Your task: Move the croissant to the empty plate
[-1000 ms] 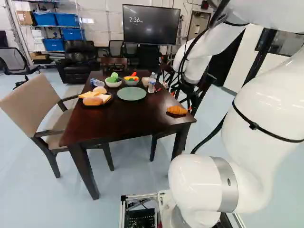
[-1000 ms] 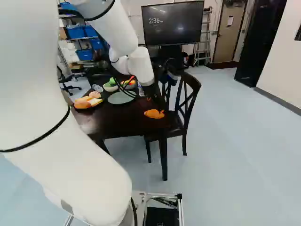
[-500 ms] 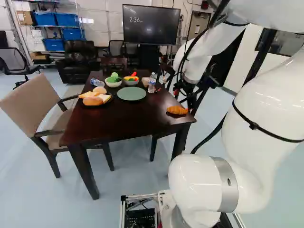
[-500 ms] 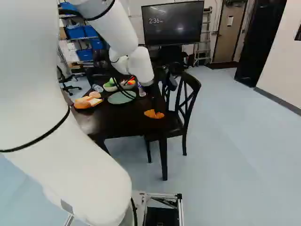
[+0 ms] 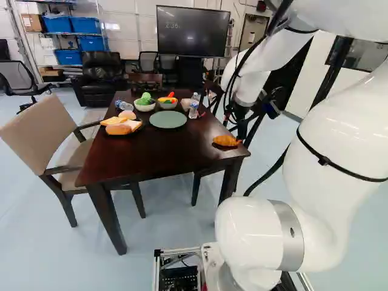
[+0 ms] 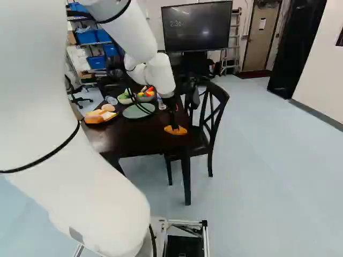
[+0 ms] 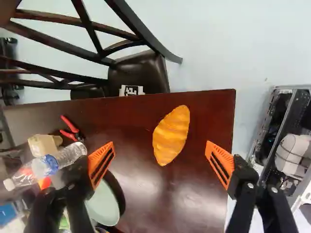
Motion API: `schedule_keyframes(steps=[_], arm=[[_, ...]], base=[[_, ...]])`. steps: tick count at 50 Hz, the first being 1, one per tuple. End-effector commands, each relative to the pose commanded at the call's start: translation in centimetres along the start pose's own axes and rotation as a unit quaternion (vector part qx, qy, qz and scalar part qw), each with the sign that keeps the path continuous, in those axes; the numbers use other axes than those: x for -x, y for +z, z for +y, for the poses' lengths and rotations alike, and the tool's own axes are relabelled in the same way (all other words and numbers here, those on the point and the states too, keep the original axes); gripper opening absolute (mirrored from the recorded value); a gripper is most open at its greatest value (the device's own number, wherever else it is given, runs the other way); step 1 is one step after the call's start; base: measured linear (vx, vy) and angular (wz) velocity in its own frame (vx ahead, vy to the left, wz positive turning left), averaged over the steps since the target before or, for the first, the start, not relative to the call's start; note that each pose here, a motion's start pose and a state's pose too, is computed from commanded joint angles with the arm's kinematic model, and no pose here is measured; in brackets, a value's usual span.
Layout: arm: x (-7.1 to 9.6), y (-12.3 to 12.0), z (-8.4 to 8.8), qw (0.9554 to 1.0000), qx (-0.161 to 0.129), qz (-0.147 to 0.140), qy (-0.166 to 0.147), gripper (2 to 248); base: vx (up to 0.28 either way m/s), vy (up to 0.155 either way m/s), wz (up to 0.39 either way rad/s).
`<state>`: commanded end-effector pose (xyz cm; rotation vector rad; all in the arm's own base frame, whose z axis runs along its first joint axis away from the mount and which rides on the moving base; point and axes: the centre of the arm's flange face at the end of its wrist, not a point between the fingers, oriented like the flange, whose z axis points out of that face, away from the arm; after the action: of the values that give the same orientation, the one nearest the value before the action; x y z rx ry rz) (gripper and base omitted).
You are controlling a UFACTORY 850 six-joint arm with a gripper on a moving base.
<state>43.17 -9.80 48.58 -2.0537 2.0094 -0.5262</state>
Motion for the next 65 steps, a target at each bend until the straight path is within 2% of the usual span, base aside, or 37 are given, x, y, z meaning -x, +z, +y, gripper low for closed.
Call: schedule_keyframes(steps=[16,53,65], arm=[[0.0,0.0,0.0,0.9965,0.0,0.0,0.084,247],[0.0,0.0,0.0,0.9965,0.0,0.0,0.084,247],[0.0,1.3,0.0,0.9964,0.013,-0.002,0.084,247]], base=[[0.0,0.0,0.0],[0.0,0.0,0.0],[0.0,0.0,0.0]])
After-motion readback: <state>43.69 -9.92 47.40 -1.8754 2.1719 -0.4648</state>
